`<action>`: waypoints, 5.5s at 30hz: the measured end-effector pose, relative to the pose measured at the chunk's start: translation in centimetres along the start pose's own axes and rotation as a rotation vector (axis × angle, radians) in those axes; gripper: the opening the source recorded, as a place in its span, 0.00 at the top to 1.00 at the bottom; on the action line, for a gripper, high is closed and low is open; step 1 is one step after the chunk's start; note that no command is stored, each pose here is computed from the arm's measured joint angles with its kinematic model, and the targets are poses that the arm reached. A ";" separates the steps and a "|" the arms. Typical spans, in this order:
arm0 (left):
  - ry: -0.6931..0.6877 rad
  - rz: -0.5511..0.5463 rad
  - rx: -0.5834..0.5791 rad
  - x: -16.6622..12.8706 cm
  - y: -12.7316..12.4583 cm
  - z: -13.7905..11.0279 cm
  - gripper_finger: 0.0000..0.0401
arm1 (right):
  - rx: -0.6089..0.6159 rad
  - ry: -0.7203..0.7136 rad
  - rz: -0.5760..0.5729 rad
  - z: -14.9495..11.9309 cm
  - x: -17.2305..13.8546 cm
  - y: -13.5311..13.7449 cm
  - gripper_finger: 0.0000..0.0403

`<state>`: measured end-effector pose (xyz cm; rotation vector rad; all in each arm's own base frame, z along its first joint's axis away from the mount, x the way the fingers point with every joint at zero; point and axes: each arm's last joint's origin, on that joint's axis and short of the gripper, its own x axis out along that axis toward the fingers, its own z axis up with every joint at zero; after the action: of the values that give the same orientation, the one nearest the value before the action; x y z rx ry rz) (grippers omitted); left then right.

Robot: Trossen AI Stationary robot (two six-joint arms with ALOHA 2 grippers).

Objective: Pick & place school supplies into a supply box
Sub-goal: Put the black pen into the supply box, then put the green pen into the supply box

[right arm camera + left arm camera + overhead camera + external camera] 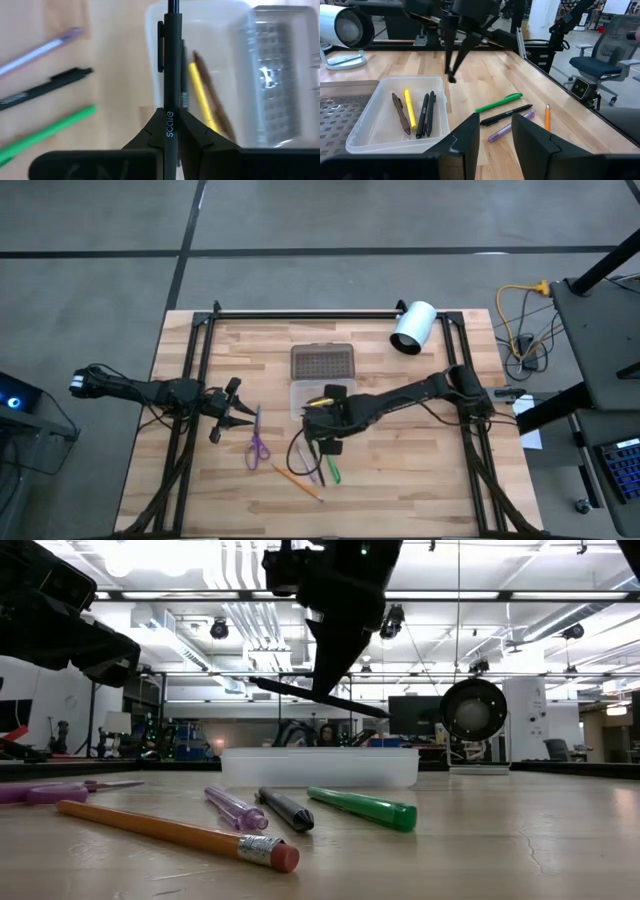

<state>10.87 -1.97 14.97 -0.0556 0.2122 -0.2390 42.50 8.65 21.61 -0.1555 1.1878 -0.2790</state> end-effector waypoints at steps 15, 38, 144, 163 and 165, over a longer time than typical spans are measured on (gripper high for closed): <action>0.000 0.000 0.000 0.0 0.0 0.0 0.75 | -0.071 0.037 -0.059 0.7 1.9 -4.5 0.97; 0.000 0.000 0.000 0.0 0.0 0.0 0.75 | -0.107 0.007 -0.053 0.2 5.3 -7.1 0.97; 0.001 0.000 0.000 0.0 0.0 0.0 0.75 | 0.900 0.474 0.189 3.1 3.3 5.7 0.79; 0.019 0.001 -0.001 0.1 0.0 -0.2 0.75 | 0.911 0.463 0.092 2.3 4.3 5.7 0.80; 0.019 0.001 -0.002 0.1 0.0 -0.2 0.75 | 0.922 0.474 0.079 2.0 4.6 5.7 0.80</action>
<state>10.96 -1.98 14.79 -0.0549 0.2311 -0.2383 46.74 12.71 16.73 0.7981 1.4114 -0.7930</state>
